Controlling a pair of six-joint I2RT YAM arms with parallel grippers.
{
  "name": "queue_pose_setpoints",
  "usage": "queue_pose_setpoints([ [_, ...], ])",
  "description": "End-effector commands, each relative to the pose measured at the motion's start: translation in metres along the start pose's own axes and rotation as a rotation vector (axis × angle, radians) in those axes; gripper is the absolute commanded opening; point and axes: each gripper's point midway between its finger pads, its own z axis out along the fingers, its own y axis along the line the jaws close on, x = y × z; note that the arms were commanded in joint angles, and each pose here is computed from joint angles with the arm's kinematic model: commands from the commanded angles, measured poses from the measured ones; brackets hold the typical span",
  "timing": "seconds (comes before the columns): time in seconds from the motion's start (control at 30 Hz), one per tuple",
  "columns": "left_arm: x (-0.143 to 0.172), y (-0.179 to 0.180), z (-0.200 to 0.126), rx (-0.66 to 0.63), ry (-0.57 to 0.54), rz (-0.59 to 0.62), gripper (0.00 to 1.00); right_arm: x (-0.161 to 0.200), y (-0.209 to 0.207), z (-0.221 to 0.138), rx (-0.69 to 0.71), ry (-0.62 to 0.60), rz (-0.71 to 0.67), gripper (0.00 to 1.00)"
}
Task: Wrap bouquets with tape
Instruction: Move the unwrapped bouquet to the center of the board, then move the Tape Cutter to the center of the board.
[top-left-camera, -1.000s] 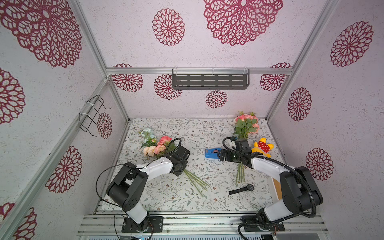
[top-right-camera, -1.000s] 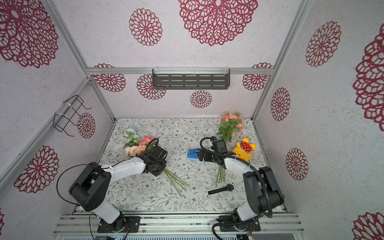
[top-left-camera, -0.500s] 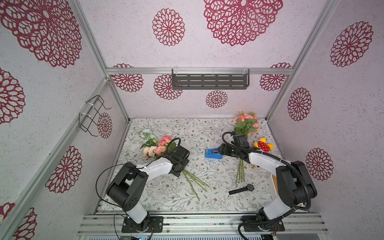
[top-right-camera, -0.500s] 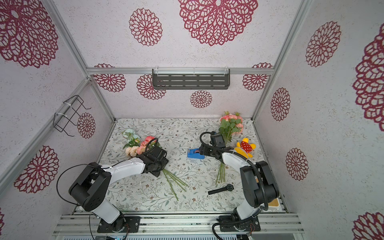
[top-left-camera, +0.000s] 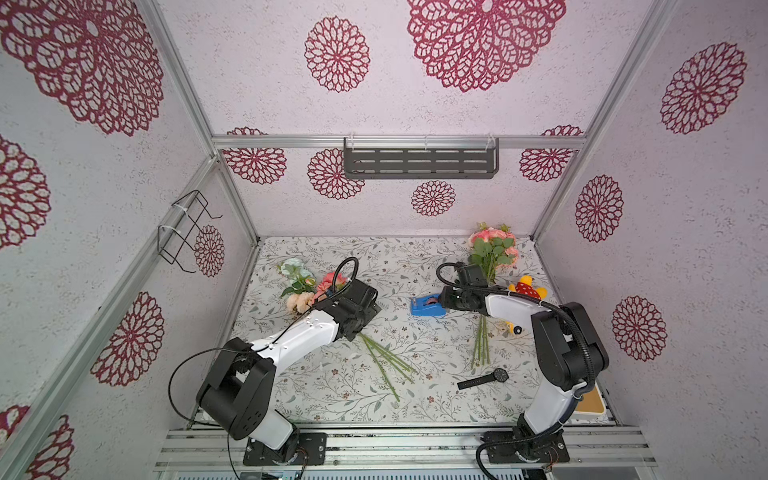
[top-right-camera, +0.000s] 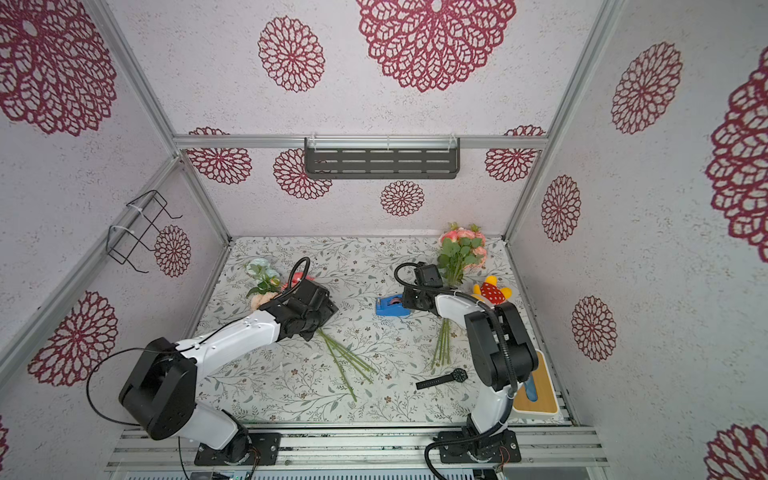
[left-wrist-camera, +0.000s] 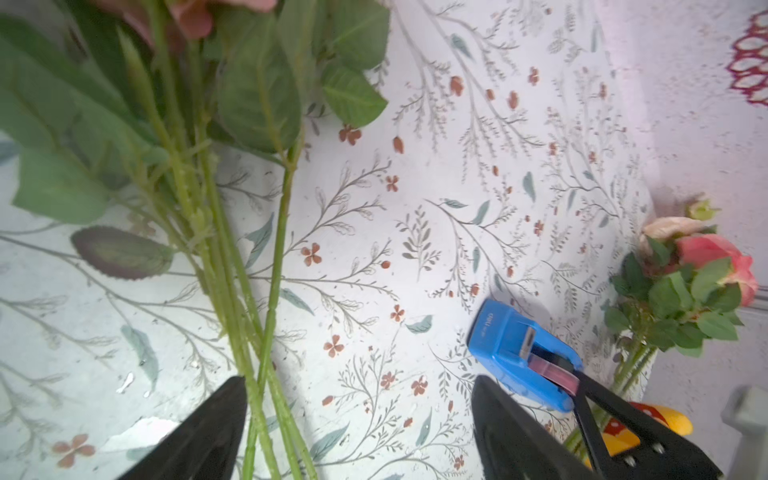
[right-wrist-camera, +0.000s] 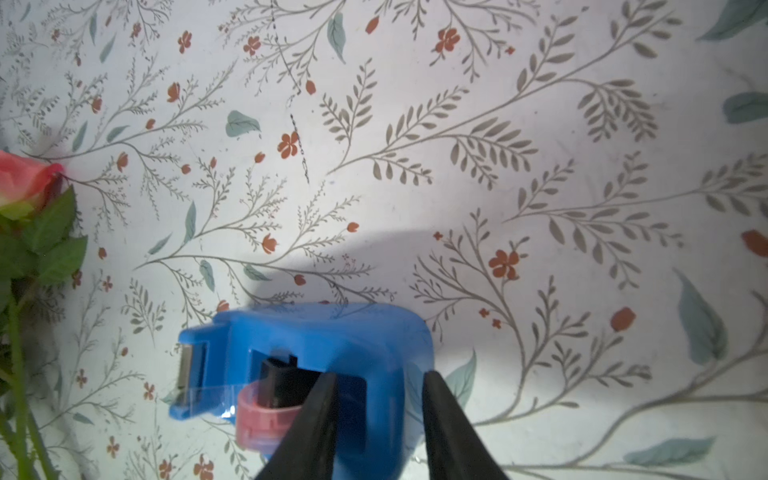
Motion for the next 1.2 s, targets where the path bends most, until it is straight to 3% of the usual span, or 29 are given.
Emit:
queue_pose_setpoints([
  [0.0, -0.02, -0.012, -0.02, 0.032, -0.068, 0.118, 0.85, 0.01, 0.002, 0.01, -0.028, 0.076, -0.083, 0.3],
  [0.23, -0.024, -0.053, -0.043, 0.202, -0.076, 0.328, 0.82, 0.025, 0.042, 0.019, -0.216, 0.151, -0.245, 0.26],
  [0.6, 0.008, -0.097, -0.029, 0.452, 0.146, 0.69, 0.74, 0.042, 0.108, 0.025, -0.414, 0.21, -0.517, 0.29],
  [0.77, 0.011, -0.093, -0.016, 0.509, 0.239, 0.713, 0.67, 0.051, 0.127, 0.025, -0.47, 0.248, -0.588, 0.28],
  [0.87, 0.0, -0.077, -0.002, 0.483, 0.257, 0.661, 0.64, 0.043, 0.128, 0.025, -0.46, 0.228, -0.585, 0.29],
  [0.97, 0.002, -0.072, 0.003, 0.502, 0.275, 0.641, 0.65, 0.029, 0.136, 0.019, -0.471, 0.179, -0.586, 0.39],
  [1.17, 0.019, -0.073, 0.006, 0.529, 0.35, 0.715, 0.65, -0.007, 0.144, 0.0, -0.436, 0.08, -0.543, 0.53],
])
